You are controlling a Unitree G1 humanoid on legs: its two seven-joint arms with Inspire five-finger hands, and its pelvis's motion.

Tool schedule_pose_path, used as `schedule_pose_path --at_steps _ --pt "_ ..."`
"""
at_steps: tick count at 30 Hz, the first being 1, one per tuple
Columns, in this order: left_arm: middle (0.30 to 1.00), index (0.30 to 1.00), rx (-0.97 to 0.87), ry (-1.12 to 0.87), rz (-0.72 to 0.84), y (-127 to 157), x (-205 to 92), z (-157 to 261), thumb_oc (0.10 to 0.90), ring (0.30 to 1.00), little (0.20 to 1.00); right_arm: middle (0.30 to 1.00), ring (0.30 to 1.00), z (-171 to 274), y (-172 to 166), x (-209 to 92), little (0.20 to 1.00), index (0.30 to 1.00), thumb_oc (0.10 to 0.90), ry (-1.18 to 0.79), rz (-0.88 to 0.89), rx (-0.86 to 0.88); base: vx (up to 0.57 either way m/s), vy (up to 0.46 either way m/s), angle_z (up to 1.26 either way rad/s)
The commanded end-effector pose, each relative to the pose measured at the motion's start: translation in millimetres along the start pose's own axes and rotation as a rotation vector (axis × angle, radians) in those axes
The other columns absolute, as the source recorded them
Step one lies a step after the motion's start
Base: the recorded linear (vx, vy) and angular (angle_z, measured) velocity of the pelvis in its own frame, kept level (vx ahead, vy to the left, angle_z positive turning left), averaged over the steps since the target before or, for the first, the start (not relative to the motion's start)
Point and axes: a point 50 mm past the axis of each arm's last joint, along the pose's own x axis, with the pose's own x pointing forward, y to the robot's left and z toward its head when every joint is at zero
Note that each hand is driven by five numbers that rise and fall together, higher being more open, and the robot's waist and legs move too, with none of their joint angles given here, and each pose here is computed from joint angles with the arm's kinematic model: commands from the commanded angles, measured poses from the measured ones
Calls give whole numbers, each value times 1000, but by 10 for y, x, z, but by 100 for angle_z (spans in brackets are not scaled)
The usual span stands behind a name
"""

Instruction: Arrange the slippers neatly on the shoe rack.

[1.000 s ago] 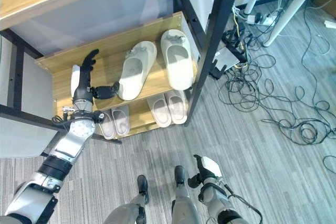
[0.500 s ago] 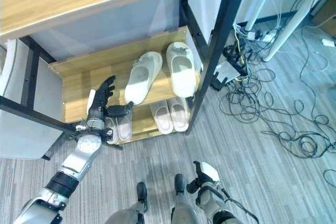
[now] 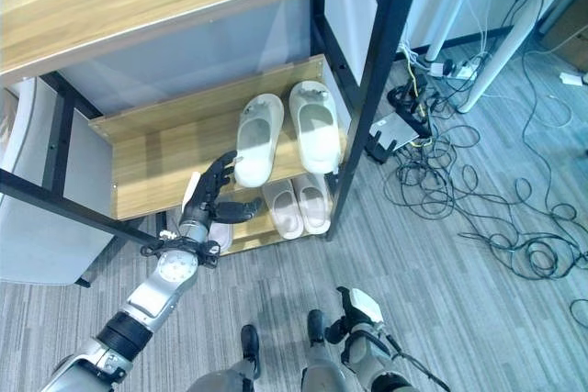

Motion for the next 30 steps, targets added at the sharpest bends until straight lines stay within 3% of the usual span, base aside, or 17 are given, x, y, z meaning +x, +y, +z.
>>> schedule_pose_path --at_steps 1,18,30 --pt "900 900 -49 -194 -81 -211 39 358 800 900 900 900 900 -69 34 -13 900 900 800 24 -11 -29 0 0 0" --pt "900 900 -39 -257 -148 -428 97 548 800 900 900 900 900 -83 82 -21 900 900 800 41 -4 -42 0 0 0" --pt "900 900 -85 -288 -39 -112 126 617 800 900 900 900 900 -115 160 -53 900 900 800 62 16 -42 0 0 0"
